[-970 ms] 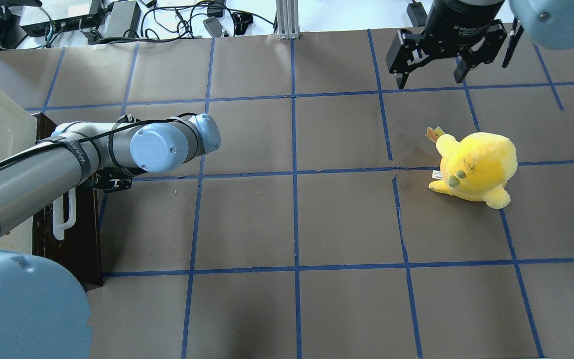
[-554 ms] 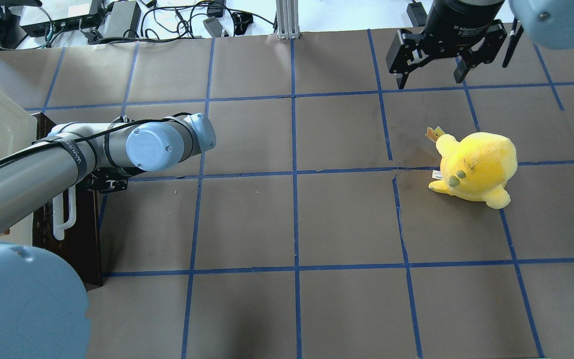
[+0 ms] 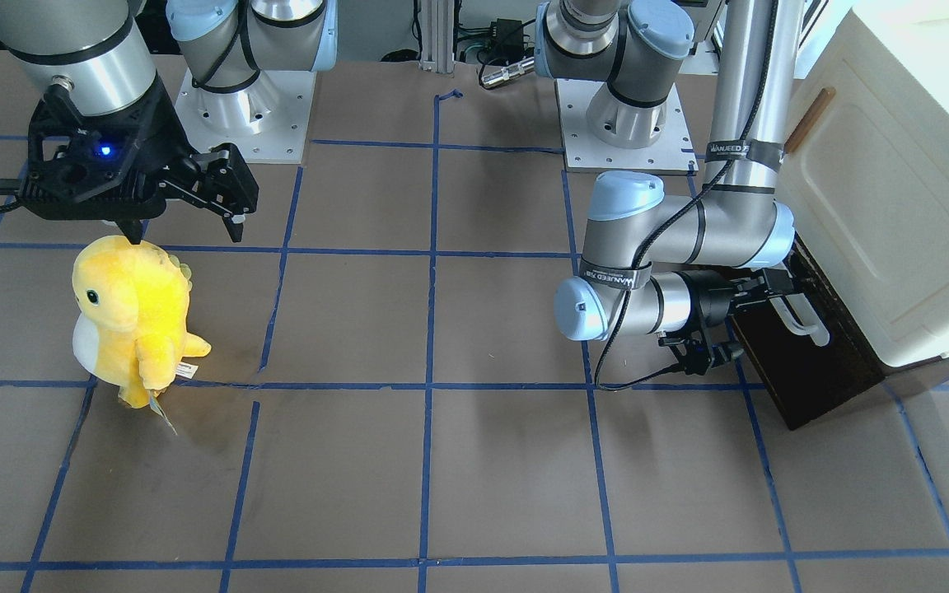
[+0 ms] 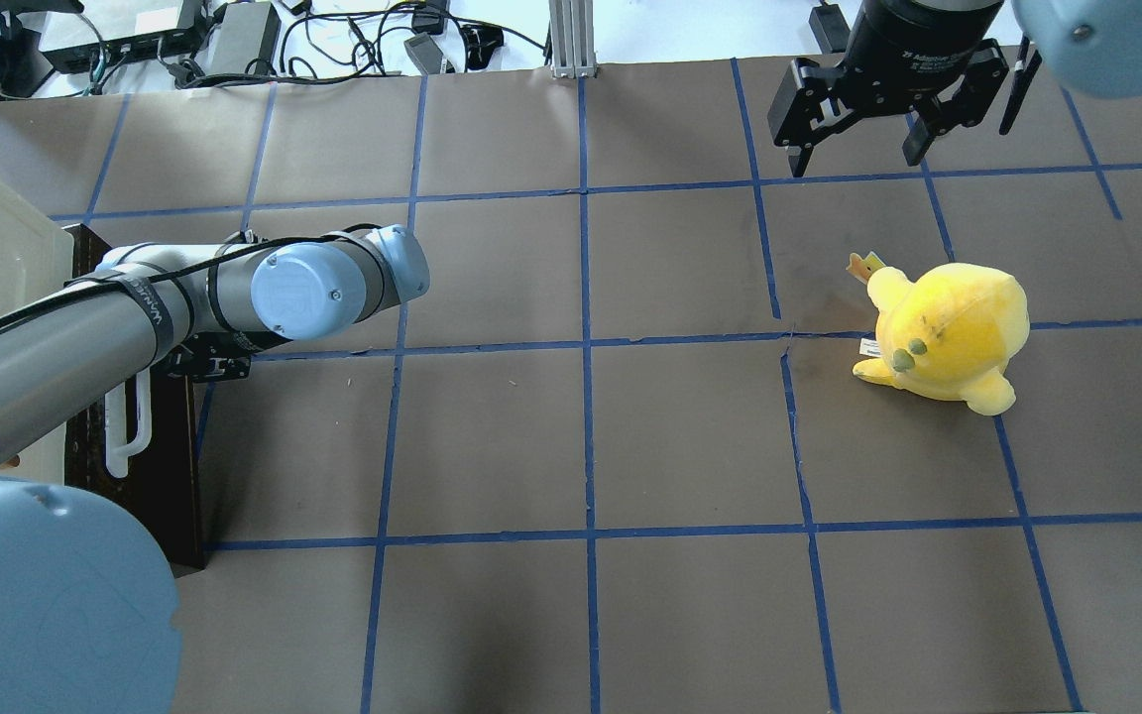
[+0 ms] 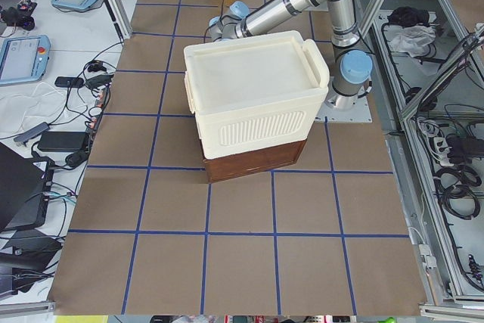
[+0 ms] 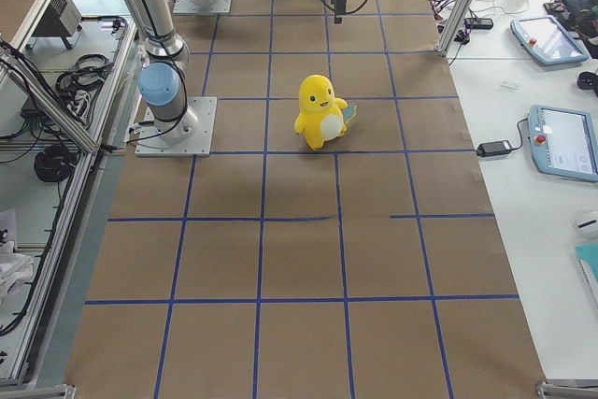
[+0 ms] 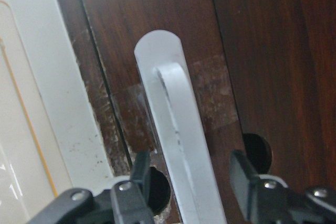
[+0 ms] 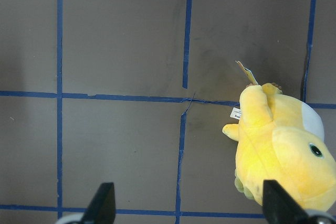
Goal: Pull drawer sideways
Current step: 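Hold the handle with the left gripper, settling the grip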
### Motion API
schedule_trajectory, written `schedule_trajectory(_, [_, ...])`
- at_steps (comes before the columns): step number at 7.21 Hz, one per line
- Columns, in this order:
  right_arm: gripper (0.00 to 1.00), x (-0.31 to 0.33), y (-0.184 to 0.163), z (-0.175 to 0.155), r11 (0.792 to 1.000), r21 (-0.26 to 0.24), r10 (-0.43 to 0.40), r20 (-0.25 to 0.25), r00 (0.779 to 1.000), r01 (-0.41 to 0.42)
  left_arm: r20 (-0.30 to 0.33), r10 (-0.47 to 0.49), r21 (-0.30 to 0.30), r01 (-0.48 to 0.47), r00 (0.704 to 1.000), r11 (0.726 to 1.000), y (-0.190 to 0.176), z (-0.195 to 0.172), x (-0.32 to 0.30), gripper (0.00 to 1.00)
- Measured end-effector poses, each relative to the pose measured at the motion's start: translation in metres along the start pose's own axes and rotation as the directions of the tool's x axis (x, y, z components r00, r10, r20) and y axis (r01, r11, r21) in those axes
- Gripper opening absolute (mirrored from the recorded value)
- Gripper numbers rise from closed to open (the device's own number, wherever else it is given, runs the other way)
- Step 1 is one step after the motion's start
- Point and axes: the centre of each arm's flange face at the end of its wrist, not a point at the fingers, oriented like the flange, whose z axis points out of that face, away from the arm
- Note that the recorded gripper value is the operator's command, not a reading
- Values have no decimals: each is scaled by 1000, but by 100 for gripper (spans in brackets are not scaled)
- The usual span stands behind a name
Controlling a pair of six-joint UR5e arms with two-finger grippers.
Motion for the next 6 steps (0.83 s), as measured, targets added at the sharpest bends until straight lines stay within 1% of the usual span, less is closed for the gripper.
schedule_trajectory(2, [100,0,0,0,1000,0,0,0,1000,0,-2,2,5,-2,1000,1000,-1,-4,-2,31])
schedule_trajectory(5, [100,0,0,0,1000,0,0,0,1000,0,-7,-4,11,5,1000,1000,-3,-8,-6,31])
schedule_trajectory(6, [100,0,0,0,1000,0,0,0,1000,0,-7,-7,12,7,1000,1000,-3,-9,-5,29])
